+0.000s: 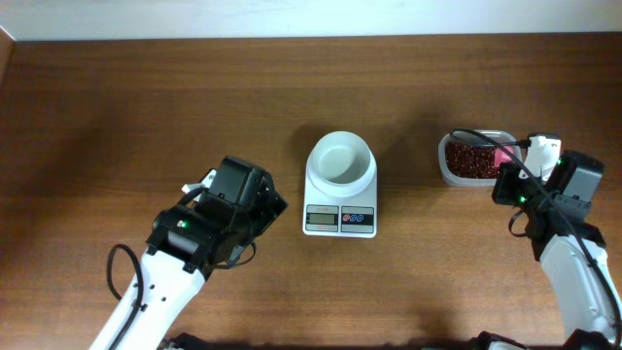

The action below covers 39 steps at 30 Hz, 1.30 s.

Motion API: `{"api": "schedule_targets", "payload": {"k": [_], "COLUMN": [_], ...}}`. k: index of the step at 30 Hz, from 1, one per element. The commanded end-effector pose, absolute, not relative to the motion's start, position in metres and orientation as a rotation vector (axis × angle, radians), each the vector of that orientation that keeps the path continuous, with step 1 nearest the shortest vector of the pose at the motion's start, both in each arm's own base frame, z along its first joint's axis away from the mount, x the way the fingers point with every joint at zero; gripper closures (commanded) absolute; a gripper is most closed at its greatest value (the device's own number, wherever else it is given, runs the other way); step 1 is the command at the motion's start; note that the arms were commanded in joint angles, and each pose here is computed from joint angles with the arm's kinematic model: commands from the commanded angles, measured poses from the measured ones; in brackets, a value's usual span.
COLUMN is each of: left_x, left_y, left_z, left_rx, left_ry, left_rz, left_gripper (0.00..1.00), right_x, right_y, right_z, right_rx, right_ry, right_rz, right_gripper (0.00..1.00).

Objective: Scoop and weigh 50g on scale
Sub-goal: 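Lower the scoop into the red beans with the right gripper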

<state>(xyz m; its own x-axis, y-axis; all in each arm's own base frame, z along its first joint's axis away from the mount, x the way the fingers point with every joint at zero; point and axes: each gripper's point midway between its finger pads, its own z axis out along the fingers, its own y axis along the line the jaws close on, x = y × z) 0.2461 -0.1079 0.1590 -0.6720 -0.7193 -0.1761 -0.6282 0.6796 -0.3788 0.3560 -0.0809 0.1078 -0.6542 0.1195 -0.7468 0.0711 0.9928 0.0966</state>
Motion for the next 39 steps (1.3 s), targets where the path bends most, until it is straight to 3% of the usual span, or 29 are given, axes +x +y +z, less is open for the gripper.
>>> {"api": "schedule_targets", "payload": {"k": [1,9,32,39], "left_x": [0.247,0.247,0.248,0.247], "left_y": [-0.106,-0.106,-0.106,-0.106], "left_z": [0.157,0.157,0.158,0.157], "left_rx": [-1.057,-1.057,-1.056,-1.056], "left_ry": [2.584,2.584,2.579,2.583], "left_rz": [-0.386,-0.386,-0.392,-0.393], "left_gripper": [0.01,0.01,0.01,0.01], "right_x": [0.354,0.347,0.345,0.349], "right_y": [-0.089,-0.069,-0.066,-0.060], "right_z": [0.098,0.054,0.052,0.057], "right_rx": [0.148,0.174,0.675,0.600], "right_ry": [2.329,2.456,2.409,2.400], "right_rz": [0.036,0.220,0.410,0.450], "right_gripper": [0.96,0.96,0.96,0.96]}}
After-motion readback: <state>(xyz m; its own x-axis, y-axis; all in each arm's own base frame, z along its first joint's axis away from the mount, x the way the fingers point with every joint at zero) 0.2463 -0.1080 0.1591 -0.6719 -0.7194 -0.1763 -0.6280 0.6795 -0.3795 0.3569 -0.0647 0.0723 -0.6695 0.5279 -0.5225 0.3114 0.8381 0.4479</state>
